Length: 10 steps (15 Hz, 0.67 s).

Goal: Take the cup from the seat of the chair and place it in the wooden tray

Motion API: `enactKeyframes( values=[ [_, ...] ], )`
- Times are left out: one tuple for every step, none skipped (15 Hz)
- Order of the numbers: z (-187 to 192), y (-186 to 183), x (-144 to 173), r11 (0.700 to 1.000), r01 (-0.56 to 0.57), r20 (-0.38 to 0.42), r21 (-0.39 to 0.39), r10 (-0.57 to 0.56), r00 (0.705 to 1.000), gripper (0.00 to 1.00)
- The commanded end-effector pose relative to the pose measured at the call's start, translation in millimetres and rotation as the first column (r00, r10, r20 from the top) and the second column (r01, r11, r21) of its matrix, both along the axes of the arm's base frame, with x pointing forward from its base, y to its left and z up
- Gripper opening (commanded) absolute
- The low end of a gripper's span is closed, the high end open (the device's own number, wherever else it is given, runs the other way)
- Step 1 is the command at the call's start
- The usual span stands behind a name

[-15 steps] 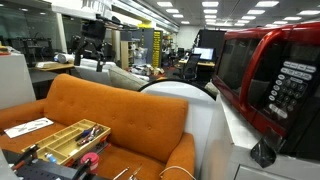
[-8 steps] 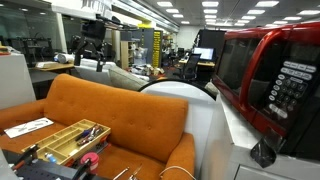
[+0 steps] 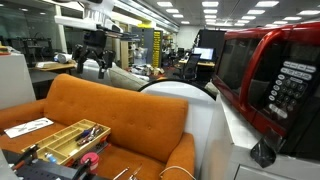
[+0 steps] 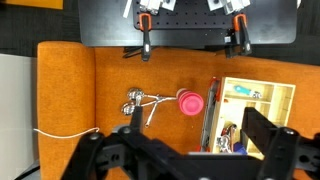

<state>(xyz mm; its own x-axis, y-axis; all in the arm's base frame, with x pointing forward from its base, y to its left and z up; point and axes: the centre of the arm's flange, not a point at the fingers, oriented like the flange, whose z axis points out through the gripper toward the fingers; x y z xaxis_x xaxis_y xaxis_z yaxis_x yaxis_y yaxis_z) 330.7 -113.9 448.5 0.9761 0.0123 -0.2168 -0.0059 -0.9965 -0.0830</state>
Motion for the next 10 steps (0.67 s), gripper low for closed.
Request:
enactKeyframes(
  values=[
    [-52.9,9.7,16.8,0.999,-0.014,-0.039,-0.029,0.013,0.999,1.00],
    [-69.0,14.0,19.4,1.000,-0.021,-0.054,-0.021,0.020,0.998,1.00],
    [-52.2,11.5,8.1,1.000,-0.020,-0.044,-0.008,0.020,0.999,1.00],
    [-64.4,13.8,9.4,1.000,-0.025,-0.064,-0.008,0.024,0.998,1.00],
    [-65.1,13.7,10.5,1.000,-0.025,-0.068,-0.009,0.024,0.997,1.00],
    [-60.9,13.0,11.0,1.000,-0.024,-0.059,-0.010,0.023,0.998,1.00],
    [-56.6,12.5,10.1,1.000,-0.022,-0.048,-0.011,0.021,0.999,1.00],
    [-53.5,12.4,9.4,1.000,-0.022,-0.040,-0.012,0.021,0.999,1.00],
    [-52.3,12.5,9.0,1.000,-0.022,-0.037,-0.012,0.021,0.999,1.00],
    [-52.0,12.6,8.8,1.000,-0.022,-0.036,-0.012,0.021,0.999,1.00]
  ],
)
